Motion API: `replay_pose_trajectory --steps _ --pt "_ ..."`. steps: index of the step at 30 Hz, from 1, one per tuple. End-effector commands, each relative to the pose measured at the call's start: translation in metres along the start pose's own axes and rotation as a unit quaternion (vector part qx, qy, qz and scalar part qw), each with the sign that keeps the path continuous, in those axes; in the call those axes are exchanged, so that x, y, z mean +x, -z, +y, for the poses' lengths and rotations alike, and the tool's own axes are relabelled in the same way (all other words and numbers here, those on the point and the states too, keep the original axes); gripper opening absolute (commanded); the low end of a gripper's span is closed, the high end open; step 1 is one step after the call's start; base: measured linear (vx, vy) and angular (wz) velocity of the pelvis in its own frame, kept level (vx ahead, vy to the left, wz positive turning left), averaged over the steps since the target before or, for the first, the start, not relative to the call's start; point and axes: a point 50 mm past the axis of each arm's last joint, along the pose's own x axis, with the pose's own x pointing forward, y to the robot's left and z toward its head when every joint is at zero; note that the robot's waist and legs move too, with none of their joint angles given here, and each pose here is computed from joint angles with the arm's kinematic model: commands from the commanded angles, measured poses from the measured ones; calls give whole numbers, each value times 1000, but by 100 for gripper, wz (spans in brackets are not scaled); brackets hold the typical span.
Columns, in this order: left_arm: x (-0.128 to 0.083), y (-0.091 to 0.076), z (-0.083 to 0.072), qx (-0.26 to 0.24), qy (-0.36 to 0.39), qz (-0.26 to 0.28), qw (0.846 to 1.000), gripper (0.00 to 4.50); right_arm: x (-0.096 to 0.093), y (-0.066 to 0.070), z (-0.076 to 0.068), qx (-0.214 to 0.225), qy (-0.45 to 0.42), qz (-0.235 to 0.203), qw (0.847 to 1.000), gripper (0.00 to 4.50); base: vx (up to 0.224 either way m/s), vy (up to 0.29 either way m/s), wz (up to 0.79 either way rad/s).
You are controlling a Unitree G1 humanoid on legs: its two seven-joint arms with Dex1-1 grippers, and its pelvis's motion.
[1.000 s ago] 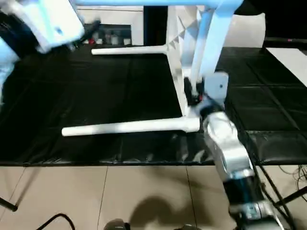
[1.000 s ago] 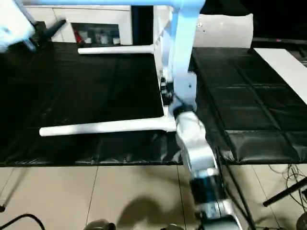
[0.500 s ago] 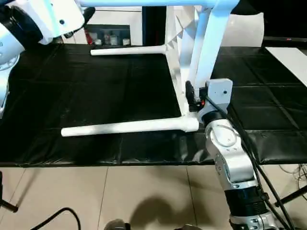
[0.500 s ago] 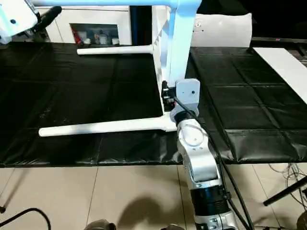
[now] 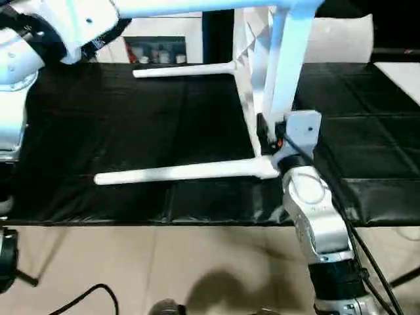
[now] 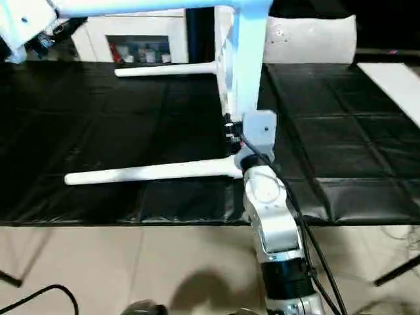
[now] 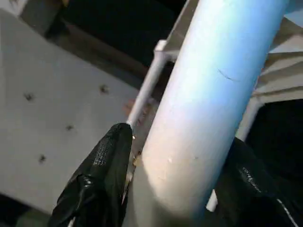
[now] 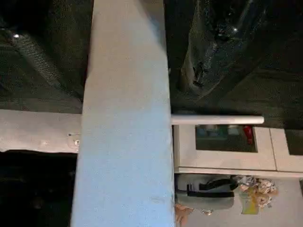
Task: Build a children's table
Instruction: Flip table
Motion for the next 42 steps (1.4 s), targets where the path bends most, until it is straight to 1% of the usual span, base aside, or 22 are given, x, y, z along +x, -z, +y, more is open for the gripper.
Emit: replay_pose_trajectory --steps 1,2,4,5,7,10,12,14,16,17,19,21,24,25,27,30,32,33,35,38,40,42 --pt "-2 6 13 -149 -55 -24 987 228 0 -9 -1 -4 3 -24 1000 312 0 0 0" --pt "-1 6 16 -195 -78 -27 977 228 0 -19 -1 -5 0 -54 999 312 0 0 0" --pt "-1 6 16 -206 -83 -27 975 228 0 -23 -2 -5 0 -65 998 312 0 0 0" --pt "-1 5 16 -225 -92 -35 969 228 -1 -35 -3 5 1 -107 994 312 0 0 0" --pt "-1 4 16 -232 -94 -42 967 228 -5 -45 -6 16 5 -144 989 312 0 0 0" --pt "-5 4 17 -235 -101 -57 965 228 -13 -52 -11 27 12 -180 983 312 0 0 0" --pt "-11 9 15 -236 -109 -62 964 228 -20 -51 -14 37 13 -189 981 312 0 0 0" --pt "-19 18 12 -242 -127 -64 960 227 -31 -44 -15 60 -12 -188 980 345 0 0 0" --pt "-20 19 11 -242 -129 -68 959 227 -33 -42 -15 66 -20 -186 980 345 0 0 0" --pt "-24 24 9 -262 -147 -74 951 227 -38 -35 -18 88 -19 -175 980 352 0 0 0" --pt "-25 26 8 -268 -150 -76 949 227 -40 -33 -21 99 -15 -171 980 384 0 0 0" --pt "-29 30 3 -265 -156 -90 947 227 -47 -20 -31 140 10 -148 979 394 0 0 0" --pt "-32 34 1 -279 -168 -94 941 227 -46 -7 -35 185 12 -113 976 413 0 0 0" --pt "-33 35 -2 -280 -165 -97 941 227 -42 1 -36 217 -5 -91 972 426 0 0 0" --pt "-32 36 -6 -286 -159 -106 939 227 -33 7 -34 244 -40 -77 966 447 0 0 0" --pt "-32 41 -11 -282 -148 -103 942 227 -12 14 -33 241 -74 -61 966 450 0 0 0" --pt "-31 43 -14 -289 -146 -109 940 227 0 15 -31 258 -102 -58 959 450 0 0 0" --pt "-31 43 -14 -289 -145 -110 940 227 2 14 -30 263 -110 -57 957 450 0 0 0" --pt "-30 45 -18 -292 -137 -111 940 225 16 10 -25 294 -160 -60 940 450 0 0 0" --pt "-30 50 -22 -295 -126 -107 941 225 27 6 -21 284 -199 -61 936 450 0 0 0" --pt "-30 55 -28 -302 -122 -99 940 224 34 0 -18 284 -221 -69 931 450 0 0 0" --pt "-30 61 -33 -306 -122 -89 940 222 35 -8 -15 285 -246 -84 923 450 0 0 0"
